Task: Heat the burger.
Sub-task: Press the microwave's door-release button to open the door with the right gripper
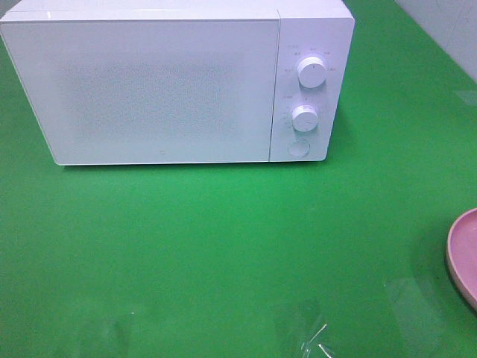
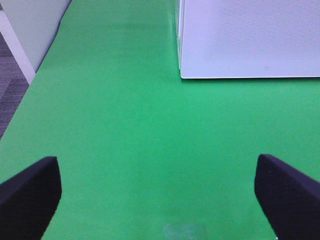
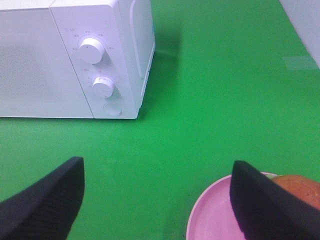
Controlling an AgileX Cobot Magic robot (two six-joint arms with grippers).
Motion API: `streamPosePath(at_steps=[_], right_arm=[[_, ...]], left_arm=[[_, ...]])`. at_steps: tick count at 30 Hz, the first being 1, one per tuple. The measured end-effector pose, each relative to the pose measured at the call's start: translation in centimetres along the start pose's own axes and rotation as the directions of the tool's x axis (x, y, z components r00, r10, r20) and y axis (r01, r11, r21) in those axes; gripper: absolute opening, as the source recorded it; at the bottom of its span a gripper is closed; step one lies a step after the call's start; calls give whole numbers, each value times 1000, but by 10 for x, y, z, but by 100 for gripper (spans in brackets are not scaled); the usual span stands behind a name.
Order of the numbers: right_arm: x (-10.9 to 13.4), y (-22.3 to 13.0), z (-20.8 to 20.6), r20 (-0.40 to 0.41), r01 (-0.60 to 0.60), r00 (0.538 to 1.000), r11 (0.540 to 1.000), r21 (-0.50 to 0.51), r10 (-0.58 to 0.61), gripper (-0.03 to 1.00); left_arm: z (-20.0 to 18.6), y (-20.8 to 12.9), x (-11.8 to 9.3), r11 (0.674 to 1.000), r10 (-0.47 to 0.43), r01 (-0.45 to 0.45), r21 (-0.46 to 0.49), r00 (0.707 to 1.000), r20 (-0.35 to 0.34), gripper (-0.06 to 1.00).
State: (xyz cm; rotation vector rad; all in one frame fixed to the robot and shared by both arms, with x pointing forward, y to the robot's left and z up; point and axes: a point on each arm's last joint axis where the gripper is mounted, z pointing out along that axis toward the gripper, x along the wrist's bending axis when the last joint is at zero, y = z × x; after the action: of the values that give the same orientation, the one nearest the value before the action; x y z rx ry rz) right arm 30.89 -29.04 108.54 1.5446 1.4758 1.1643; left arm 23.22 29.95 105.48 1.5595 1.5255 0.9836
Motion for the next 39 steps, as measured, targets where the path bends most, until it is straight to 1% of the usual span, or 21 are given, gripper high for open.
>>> streamPosePath(at_steps=[7, 13, 17, 19, 22, 23, 28, 30, 31, 32, 35, 39], right_arm=[[-1, 7, 24, 11, -6, 1000, 1000, 31, 6, 76], [-2, 11, 40, 17, -9, 1000, 999, 38, 9, 76], [-3, 13, 55, 23, -12, 1000, 999, 48, 11, 76], [-4, 13, 69, 30, -15, 999, 998, 65, 13, 76], [-4, 13, 73, 32, -16, 999, 997, 71, 13, 76], [-5, 13, 81, 35, -17, 999, 997, 73, 14, 76], [-6, 14, 97, 41, -18, 999, 997, 71, 15, 76], [-8, 13, 114, 48, -20, 999, 998, 68, 16, 76], [-8, 13, 114, 48, -20, 999, 998, 68, 16, 76], [-8, 13, 122, 51, -20, 999, 998, 61, 17, 76], [-9, 13, 125, 51, -19, 999, 998, 51, 17, 76], [-10, 13, 139, 56, -18, 998, 999, 28, 17, 75]], left_arm=[[0, 0, 0, 1000, 0, 0, 0, 1000, 0, 97], [0, 0, 0, 1000, 0, 0, 0, 1000, 0, 97], [0, 0, 0, 1000, 0, 0, 0, 1000, 0, 97], [0, 0, 0, 1000, 0, 0, 0, 1000, 0, 97], [0, 0, 0, 1000, 0, 0, 0, 1000, 0, 97], [0, 0, 0, 1000, 0, 0, 0, 1000, 0, 97], [0, 0, 0, 1000, 0, 0, 0, 1000, 0, 97], [0, 0, 0, 1000, 0, 0, 0, 1000, 0, 97], [0, 0, 0, 1000, 0, 0, 0, 1000, 0, 97], [0, 0, 0, 1000, 0, 0, 0, 1000, 0, 97], [0, 0, 0, 1000, 0, 0, 0, 1000, 0, 97], [0, 0, 0, 1000, 0, 0, 0, 1000, 0, 97]])
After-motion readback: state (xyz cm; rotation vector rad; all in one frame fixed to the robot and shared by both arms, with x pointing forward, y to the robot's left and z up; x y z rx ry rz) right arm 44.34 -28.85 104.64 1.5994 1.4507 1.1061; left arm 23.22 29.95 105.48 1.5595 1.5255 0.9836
